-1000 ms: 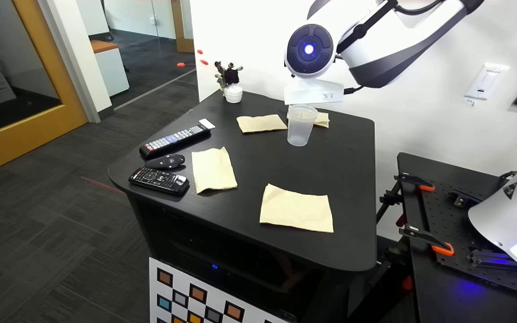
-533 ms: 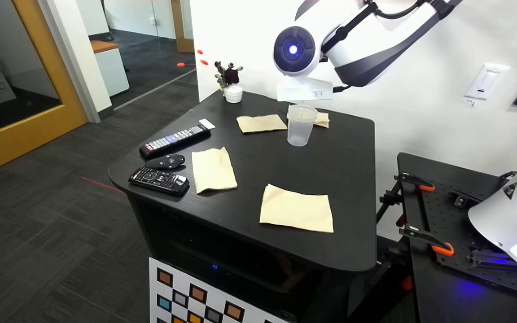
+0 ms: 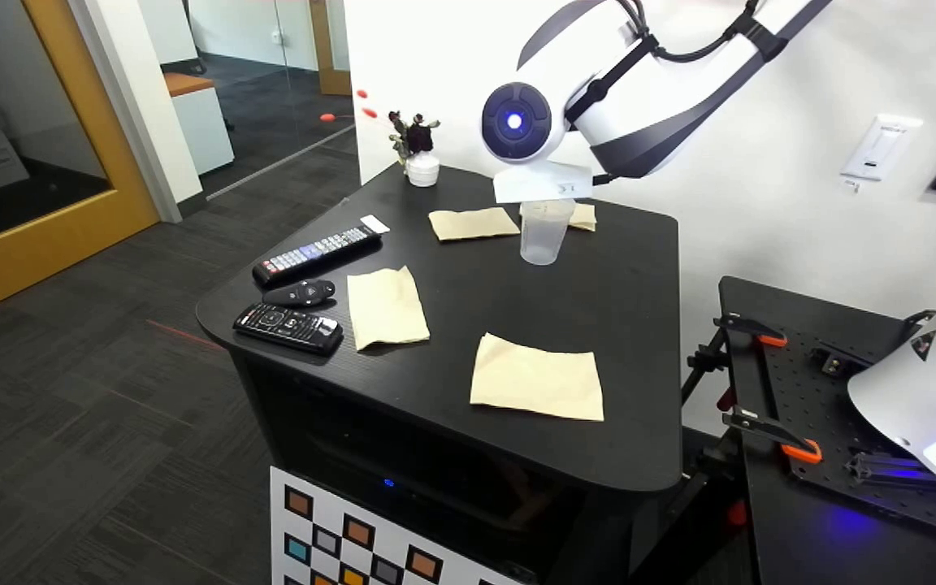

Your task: Pick the pen and put it in the cup

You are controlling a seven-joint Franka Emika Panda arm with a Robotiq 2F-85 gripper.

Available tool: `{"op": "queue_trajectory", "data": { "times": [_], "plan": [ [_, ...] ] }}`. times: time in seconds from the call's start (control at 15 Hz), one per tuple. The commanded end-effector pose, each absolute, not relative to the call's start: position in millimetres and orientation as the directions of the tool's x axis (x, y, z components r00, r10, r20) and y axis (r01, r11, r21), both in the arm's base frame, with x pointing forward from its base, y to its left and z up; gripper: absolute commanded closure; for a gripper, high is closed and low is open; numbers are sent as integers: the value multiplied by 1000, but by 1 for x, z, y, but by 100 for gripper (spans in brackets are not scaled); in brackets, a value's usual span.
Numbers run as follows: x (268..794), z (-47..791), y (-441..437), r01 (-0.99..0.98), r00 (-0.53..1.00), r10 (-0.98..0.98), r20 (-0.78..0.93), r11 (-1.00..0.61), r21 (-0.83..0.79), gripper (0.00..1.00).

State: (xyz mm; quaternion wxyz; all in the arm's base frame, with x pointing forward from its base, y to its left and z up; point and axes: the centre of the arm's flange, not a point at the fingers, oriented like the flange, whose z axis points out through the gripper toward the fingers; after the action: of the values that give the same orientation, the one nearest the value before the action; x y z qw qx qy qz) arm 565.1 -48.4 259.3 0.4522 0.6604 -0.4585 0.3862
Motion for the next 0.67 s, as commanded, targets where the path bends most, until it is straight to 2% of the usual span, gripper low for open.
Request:
{"op": "queue_trajectory", "data": {
  "times": [0.0,0.6],
  "plan": [
    [569,255,-42,-948,304,-250,919,-177,265,97],
    [562,232,-26,-930,356,-275,893,-197,310,97]
  ]
}}
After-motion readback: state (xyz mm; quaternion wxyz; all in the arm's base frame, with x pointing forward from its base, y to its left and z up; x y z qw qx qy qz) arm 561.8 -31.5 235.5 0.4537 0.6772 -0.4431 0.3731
